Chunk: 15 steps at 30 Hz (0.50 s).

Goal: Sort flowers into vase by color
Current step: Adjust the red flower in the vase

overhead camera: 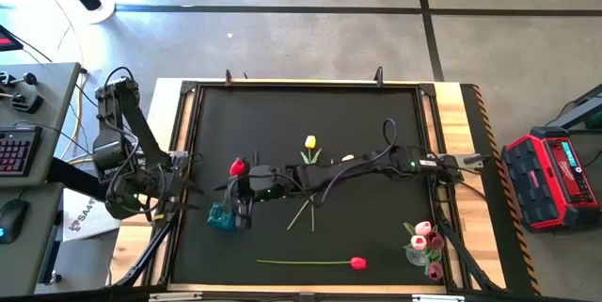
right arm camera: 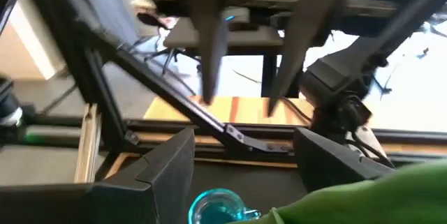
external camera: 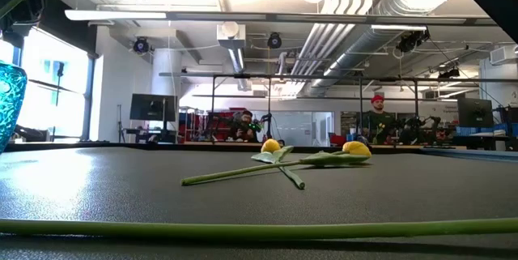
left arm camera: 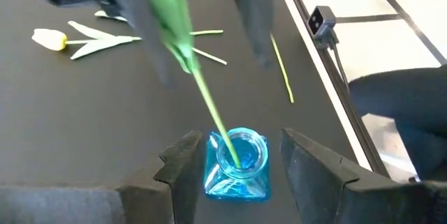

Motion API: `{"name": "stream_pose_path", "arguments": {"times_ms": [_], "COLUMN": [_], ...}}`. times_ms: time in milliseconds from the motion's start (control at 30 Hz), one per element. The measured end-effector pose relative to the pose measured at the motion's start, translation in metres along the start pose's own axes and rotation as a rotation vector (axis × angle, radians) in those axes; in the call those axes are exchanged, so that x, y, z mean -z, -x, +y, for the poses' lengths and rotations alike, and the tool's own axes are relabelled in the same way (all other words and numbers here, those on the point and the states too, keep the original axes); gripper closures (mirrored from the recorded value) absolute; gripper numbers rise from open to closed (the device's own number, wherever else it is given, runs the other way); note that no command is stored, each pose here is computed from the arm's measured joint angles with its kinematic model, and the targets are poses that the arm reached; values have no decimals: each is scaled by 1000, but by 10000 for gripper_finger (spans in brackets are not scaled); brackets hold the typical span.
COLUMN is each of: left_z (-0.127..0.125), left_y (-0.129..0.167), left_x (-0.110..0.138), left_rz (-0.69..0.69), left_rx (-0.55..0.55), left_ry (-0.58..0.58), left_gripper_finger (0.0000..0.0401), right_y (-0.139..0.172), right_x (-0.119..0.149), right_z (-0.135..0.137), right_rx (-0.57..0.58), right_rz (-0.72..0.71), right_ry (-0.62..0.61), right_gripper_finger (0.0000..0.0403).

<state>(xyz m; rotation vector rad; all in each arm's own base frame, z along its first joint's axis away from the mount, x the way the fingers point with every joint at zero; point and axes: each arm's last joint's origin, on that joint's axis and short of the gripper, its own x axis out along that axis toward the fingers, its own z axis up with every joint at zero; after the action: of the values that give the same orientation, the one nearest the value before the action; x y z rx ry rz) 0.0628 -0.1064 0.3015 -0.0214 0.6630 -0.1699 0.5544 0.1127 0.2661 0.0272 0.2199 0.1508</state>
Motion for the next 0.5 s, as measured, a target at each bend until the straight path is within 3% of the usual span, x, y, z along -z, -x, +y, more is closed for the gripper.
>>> {"name": "stream_pose_path", "arguments": {"times_ms": [233, 500], "left_z": [1, 2], "left_y": [0, 0], "left_x": [-1, -2], "left_rz": [-43, -80], "left_rx": [-37, -68], "left_ry": [24, 44], "left_gripper_finger": [227, 227], "right_y": [0, 6], "right_x": [-1, -20], "right_z": [-6, -19], "right_rx": [-80, -207], "right_rz": [4, 1], "right_ry": [60, 148], "right_gripper_finger": [171, 171]}}
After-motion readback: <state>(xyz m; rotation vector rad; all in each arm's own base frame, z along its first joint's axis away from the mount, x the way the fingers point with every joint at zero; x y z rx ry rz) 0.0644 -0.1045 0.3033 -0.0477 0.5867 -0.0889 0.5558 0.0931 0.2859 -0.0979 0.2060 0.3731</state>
